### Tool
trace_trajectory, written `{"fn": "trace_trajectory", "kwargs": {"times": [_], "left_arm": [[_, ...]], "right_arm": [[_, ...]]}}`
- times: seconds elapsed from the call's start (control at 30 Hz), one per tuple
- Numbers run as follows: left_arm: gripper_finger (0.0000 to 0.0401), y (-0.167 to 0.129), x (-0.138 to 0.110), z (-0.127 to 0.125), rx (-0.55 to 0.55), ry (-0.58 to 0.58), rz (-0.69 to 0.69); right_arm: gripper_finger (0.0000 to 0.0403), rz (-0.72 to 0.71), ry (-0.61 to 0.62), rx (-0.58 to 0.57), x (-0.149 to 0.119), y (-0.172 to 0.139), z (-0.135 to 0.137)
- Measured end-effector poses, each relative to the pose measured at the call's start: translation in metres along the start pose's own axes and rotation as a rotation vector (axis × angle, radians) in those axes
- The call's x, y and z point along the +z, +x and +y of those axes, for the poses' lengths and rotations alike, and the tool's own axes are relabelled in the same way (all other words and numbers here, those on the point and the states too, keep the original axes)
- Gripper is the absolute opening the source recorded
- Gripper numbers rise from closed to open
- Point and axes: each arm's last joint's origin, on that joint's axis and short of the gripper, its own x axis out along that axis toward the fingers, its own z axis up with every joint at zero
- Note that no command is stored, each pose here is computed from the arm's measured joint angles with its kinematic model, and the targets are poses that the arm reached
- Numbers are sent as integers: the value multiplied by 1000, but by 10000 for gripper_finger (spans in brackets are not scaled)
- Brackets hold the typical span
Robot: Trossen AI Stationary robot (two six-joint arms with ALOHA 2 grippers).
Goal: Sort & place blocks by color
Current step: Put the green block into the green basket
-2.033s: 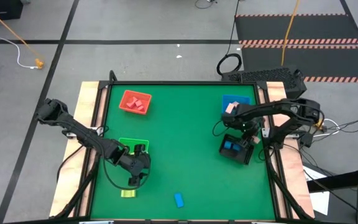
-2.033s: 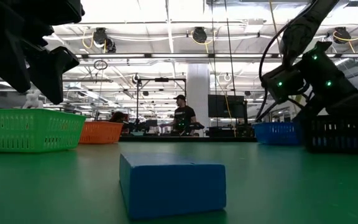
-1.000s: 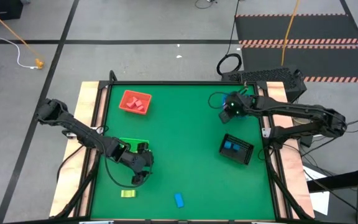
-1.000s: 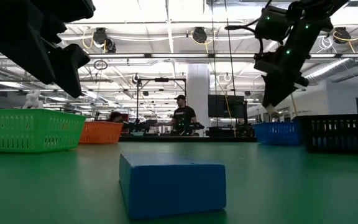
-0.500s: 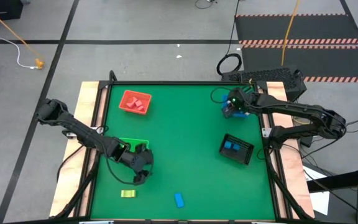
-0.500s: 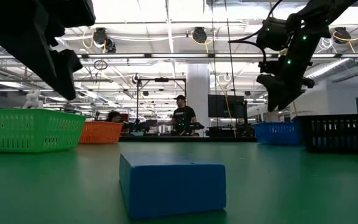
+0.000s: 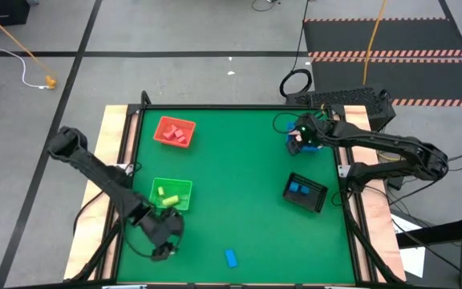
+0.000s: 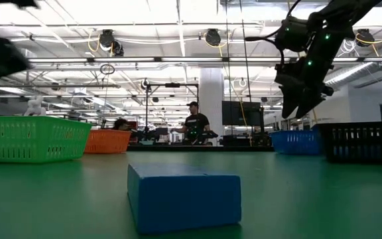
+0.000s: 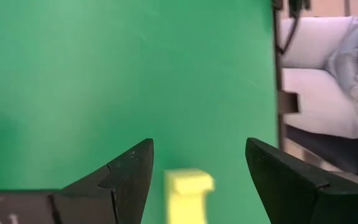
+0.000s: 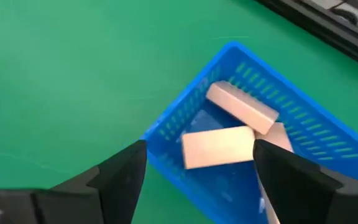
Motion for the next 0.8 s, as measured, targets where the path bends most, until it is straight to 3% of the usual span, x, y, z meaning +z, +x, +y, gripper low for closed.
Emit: {"fn": "trace_trajectory", "kwargs": {"times": [0.13,0.37,0.8], "left_arm": [[255,0,-17,-14,-10,-78,32],[255,-3,-43,-19,90,-109,116],[255,3,-52,-23,163,55,60]], "right_arm": [[282,4,2,36,0,-2,0],[283,19,2,80,-1,-2,2],[283,7,5,84,1,-3,2]]}}
